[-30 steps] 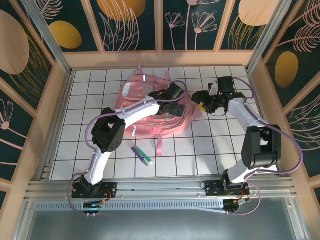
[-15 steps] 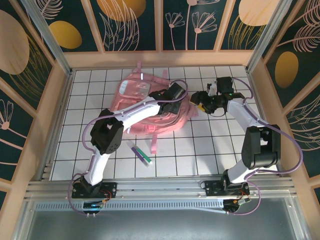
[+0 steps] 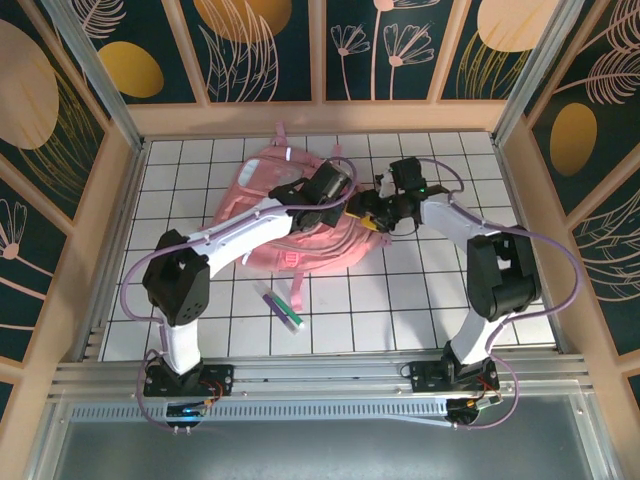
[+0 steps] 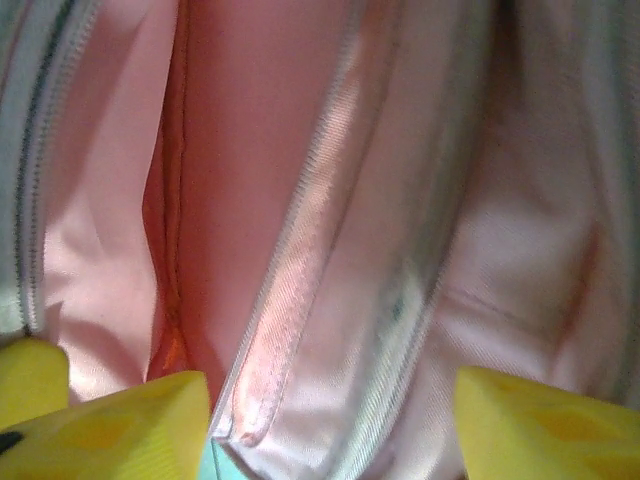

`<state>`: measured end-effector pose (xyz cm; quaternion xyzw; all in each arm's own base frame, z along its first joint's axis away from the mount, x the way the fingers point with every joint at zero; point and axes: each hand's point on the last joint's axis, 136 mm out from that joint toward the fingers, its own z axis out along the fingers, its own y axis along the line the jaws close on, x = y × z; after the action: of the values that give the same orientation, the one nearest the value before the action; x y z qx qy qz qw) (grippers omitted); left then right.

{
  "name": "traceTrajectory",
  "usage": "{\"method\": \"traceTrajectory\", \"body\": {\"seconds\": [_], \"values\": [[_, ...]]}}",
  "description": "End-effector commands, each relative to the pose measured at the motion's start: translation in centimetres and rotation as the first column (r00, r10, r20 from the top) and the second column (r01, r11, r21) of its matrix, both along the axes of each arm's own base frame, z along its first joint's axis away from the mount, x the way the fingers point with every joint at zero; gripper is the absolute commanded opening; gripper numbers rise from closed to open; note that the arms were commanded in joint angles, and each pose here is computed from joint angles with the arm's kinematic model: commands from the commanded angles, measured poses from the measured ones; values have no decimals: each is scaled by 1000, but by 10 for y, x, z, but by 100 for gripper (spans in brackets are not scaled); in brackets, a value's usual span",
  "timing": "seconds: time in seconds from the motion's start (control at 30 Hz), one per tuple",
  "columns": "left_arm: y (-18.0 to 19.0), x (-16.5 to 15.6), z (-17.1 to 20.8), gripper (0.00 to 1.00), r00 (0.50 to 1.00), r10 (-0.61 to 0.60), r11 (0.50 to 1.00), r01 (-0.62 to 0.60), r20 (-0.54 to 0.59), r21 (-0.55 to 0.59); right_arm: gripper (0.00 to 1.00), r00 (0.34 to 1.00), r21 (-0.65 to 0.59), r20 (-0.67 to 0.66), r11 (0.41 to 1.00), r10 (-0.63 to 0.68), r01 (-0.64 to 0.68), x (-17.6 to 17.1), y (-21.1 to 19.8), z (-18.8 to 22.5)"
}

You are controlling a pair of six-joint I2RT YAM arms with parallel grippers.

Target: Pack the student bag

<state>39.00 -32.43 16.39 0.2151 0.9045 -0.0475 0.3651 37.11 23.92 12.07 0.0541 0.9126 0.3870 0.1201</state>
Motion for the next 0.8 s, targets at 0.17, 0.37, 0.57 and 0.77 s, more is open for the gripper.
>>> {"method": "traceTrajectory", "body": {"seconds": [0.17, 0.37, 0.57, 0.77], "values": [[-4, 8, 34, 0, 991, -57, 989, 72, 117, -126, 53, 998, -56, 35, 997, -53, 54, 27, 45, -18], [27, 14, 37, 0, 989, 3, 994, 13, 151, -107, 2, 985, -181, 7, 969, -173, 171, 29, 26, -64], [68, 5, 61, 0, 969, 11, 998, 7, 246, -69, 0, 982, -290, 24, 938, -190, 189, 25, 7, -83], [109, -4, 65, 0, 953, 20, 1000, -17, 303, -12, 0, 980, -322, 4, 927, -200, 190, 10, -5, -100]]}}
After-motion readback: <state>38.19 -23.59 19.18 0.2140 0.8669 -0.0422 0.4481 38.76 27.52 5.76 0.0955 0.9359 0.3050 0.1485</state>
